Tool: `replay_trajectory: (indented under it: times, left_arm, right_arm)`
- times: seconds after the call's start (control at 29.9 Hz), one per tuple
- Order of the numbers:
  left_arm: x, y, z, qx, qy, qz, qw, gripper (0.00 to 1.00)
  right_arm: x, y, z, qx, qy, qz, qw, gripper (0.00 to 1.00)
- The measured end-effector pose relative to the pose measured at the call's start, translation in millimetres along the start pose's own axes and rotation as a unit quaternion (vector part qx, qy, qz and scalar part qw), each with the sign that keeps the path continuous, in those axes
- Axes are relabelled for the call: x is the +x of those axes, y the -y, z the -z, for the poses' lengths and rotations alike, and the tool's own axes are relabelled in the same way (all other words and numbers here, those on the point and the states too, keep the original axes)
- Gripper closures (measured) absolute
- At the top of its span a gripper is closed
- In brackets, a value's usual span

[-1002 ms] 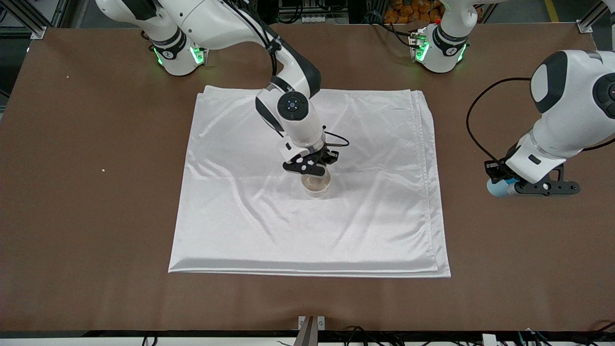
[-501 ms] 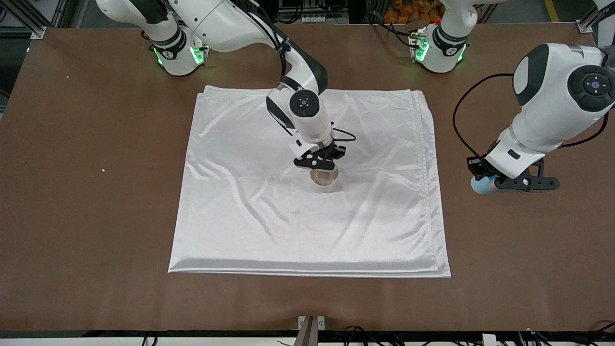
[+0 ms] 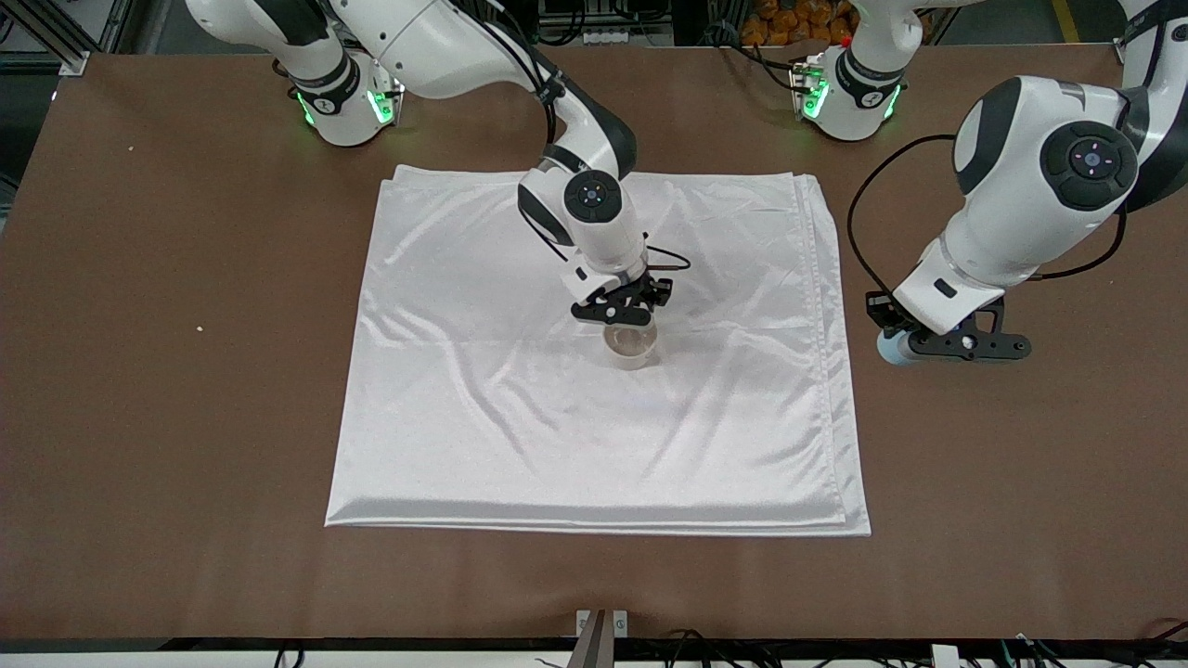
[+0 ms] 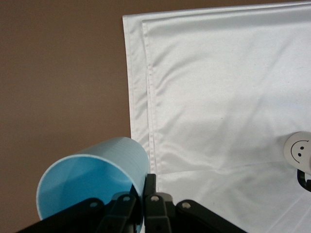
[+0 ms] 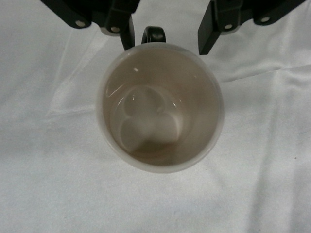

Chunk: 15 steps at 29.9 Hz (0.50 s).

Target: Place blue cup into white mug on cloth

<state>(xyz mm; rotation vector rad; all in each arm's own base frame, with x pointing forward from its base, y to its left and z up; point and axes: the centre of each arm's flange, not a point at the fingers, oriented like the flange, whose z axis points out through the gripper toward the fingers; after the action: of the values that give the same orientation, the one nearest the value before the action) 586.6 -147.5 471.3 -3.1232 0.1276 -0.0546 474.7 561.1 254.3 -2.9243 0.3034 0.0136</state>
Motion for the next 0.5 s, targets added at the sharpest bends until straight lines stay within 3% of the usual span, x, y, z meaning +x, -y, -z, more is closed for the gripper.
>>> replay_trajectory:
  times: [0.3,0.5]
  left_arm:
    - [-4.3,-27.3,-5.3,-0.001,0.005,-0.003,1.000,0.96]
    - [-10.7,-60.8,-13.5,-0.002,0.013,-0.005,1.000,0.96]
  right_arm:
    - [4.6,10.0,37.9,0.004,-0.004,0.002,1.000,0.01]
    - [6.5,10.0,99.0,-0.011,0.001,0.002,1.000,0.00]
